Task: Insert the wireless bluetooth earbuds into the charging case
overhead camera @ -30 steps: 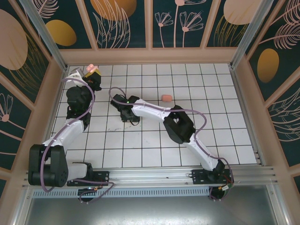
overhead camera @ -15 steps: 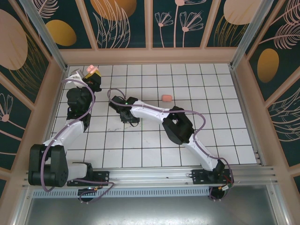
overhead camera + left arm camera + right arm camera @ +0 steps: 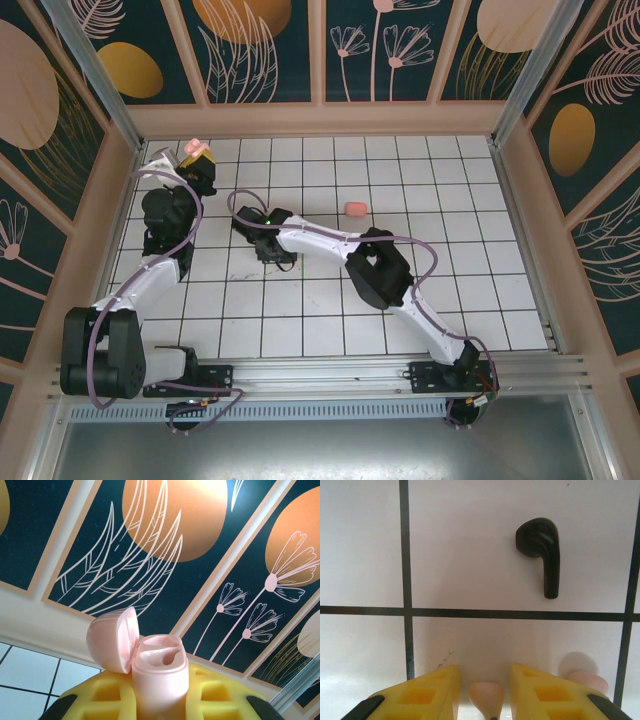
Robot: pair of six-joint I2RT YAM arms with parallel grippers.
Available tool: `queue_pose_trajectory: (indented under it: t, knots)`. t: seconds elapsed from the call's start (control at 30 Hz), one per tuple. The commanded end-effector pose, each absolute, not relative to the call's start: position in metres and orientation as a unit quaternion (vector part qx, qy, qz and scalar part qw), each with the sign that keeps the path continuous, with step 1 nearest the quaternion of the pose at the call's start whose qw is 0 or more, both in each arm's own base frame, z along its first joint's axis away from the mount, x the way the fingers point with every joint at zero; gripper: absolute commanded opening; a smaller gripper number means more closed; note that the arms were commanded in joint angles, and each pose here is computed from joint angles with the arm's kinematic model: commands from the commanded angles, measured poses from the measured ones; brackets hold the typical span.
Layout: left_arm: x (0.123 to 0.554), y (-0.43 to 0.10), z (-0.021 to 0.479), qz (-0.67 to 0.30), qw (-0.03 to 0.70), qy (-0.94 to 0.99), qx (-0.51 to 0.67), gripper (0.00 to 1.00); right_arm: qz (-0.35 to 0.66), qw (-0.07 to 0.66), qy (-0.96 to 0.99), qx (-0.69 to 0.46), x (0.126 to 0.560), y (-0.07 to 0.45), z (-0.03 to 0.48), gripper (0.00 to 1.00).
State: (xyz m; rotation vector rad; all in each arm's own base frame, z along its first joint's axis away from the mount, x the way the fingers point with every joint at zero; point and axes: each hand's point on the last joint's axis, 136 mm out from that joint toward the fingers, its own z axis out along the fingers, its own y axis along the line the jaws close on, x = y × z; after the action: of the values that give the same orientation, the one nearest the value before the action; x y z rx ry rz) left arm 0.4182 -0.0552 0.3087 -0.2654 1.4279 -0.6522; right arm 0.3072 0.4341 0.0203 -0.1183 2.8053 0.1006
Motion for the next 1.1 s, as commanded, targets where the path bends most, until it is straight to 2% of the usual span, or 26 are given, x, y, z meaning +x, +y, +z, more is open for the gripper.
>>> queue_pose_trajectory:
  t: [0.0, 0.6, 1.07]
  knots:
    - [0.418, -0.055, 0.315, -0.305, 0.707, 0.628, -0.115, 0.0, 0.012, 0.129, 0.99, -0.053, 0.283, 0.432, -0.002, 0.3]
    - [0.416, -0.06, 0.318, -0.319, 0.703, 0.626, -0.108, 0.0, 0.031, 0.148, 0.987, -0.048, 0.286, 0.428, 0.008, 0.2]
    - [0.407, -0.076, 0.341, -0.343, 0.703, 0.621, -0.06, 0.0, 0.099, 0.24, 0.965, -0.034, 0.313, 0.417, 0.098, 0.17]
